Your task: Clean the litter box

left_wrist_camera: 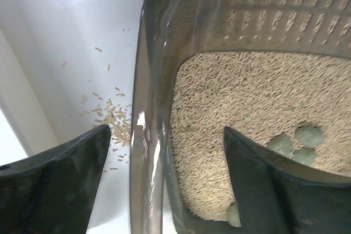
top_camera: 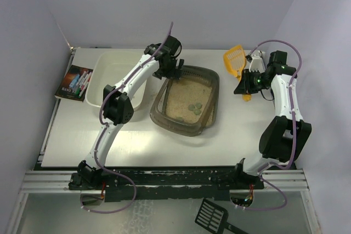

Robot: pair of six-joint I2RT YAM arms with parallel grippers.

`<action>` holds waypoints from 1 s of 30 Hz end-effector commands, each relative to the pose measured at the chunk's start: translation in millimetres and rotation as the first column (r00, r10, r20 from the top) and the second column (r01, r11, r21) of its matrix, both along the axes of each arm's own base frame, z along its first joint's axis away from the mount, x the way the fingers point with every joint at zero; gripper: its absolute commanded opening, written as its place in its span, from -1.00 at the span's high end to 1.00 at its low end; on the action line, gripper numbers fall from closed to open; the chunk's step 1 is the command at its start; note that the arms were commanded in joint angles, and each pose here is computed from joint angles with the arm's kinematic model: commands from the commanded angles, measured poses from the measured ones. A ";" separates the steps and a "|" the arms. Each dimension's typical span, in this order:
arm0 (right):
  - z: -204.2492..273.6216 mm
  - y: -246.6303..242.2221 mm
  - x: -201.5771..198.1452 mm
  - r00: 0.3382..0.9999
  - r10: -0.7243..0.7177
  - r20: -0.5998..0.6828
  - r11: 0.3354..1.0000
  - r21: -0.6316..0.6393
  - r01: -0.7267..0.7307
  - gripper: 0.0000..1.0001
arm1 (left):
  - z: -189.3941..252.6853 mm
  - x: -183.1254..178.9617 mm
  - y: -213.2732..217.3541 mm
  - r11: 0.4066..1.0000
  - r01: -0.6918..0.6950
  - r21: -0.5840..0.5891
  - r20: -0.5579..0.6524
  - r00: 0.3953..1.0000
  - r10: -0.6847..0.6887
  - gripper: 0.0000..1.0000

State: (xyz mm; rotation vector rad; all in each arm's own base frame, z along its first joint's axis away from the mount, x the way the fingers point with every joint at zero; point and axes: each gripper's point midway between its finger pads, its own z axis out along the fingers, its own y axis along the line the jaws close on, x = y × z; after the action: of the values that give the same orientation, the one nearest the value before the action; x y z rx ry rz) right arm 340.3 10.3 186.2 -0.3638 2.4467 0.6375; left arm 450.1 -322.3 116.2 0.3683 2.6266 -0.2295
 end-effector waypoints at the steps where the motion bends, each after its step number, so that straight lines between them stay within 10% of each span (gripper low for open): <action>1: 1.6 -1.2 -1.6 1.000 0.000 0.007 1.000 0.004 0.000 1.00 | 32.1 8.1 -12.0 0.998 0.005 -0.068 0.079 0.997 0.001 -1.00; 17: 24.5 22.6 -18.6 0.995 0.102 0.023 0.991 0.088 -0.103 1.00 | 197.0 35.1 87.2 0.904 -0.136 -0.405 0.320 0.906 0.279 -0.98; 30: 42.4 137.8 -50.9 0.926 0.378 -0.017 0.877 0.329 -0.351 1.00 | 194.7 -9.6 194.4 0.975 -0.185 -0.122 0.492 0.842 0.221 -0.91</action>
State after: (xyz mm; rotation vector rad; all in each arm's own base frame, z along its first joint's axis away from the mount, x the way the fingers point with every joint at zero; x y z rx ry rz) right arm 290.6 124.1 221.0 -0.7087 2.3128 1.0523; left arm 453.4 -135.7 312.7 -0.0623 2.1551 -0.1926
